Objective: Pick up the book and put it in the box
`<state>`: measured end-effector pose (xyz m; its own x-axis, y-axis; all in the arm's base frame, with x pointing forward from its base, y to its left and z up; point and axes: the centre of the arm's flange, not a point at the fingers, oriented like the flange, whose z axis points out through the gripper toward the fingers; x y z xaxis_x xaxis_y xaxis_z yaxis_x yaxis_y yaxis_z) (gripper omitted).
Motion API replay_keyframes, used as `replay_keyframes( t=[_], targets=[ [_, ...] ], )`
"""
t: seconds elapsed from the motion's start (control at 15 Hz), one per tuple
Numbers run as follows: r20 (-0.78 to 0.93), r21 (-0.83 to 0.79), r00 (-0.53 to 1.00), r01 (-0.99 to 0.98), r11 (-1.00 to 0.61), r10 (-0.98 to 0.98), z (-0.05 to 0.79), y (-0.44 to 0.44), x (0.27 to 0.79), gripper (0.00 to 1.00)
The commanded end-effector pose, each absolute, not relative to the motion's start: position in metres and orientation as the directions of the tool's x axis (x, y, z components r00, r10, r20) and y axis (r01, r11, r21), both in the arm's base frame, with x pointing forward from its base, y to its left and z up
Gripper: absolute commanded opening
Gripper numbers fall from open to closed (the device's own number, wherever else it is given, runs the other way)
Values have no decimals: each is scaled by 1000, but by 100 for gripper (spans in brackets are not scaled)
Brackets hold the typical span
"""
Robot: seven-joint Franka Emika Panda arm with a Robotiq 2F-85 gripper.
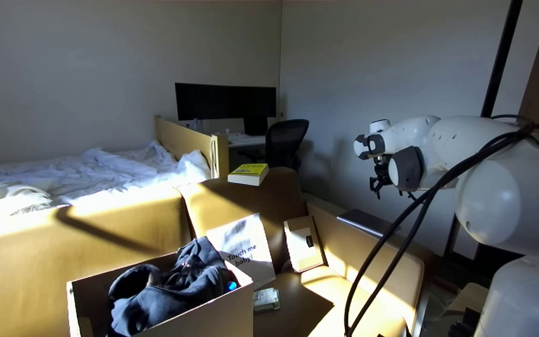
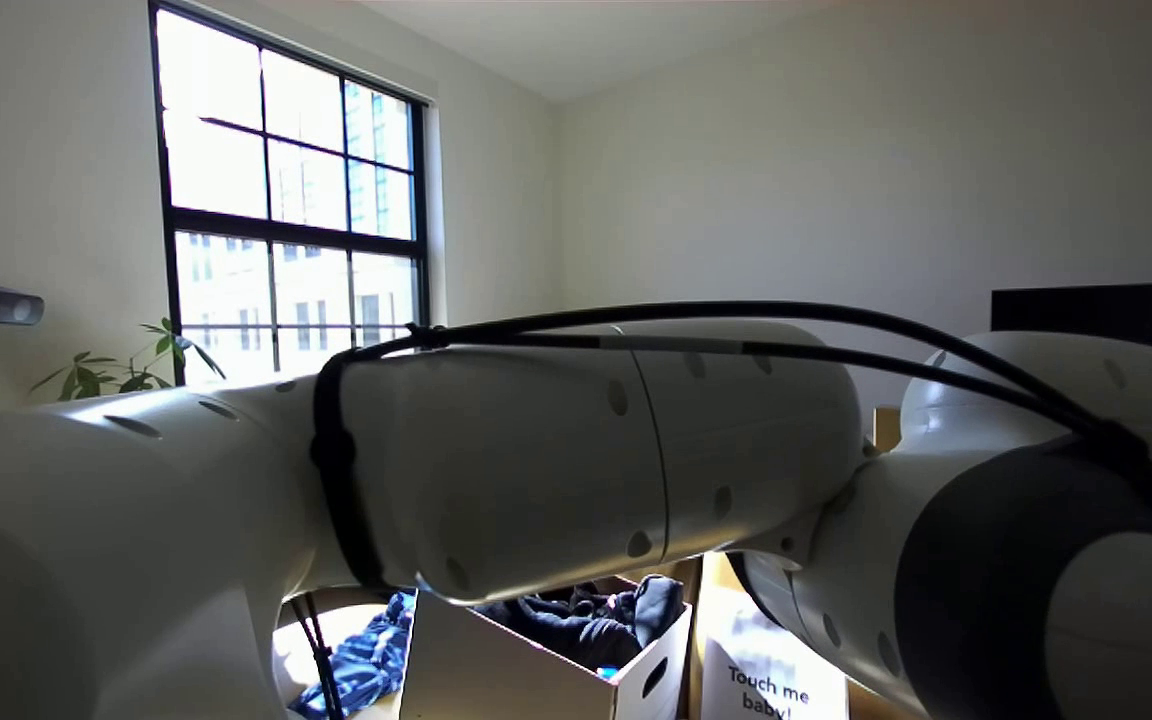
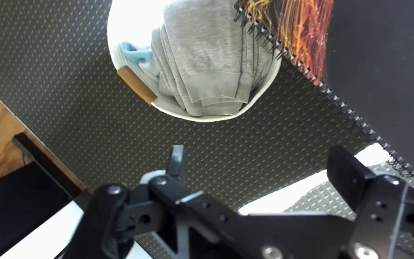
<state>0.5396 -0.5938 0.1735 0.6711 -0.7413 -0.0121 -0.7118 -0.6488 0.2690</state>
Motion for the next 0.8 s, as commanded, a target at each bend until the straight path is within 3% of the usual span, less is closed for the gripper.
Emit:
replay_keyframes(
  t=[0.0,0.27,0.33,0.73],
  targets=[
    [-22,316,798,-566,-762,-602,161,-586,563,100],
    [-16,286,904,-405,-868,-427,149,-615,583,100],
    [-13,296,860,-485,-823,-511,156,-572,571,100],
    [-54,293,891,-418,-860,-452,155,-587,566,100]
  ],
)
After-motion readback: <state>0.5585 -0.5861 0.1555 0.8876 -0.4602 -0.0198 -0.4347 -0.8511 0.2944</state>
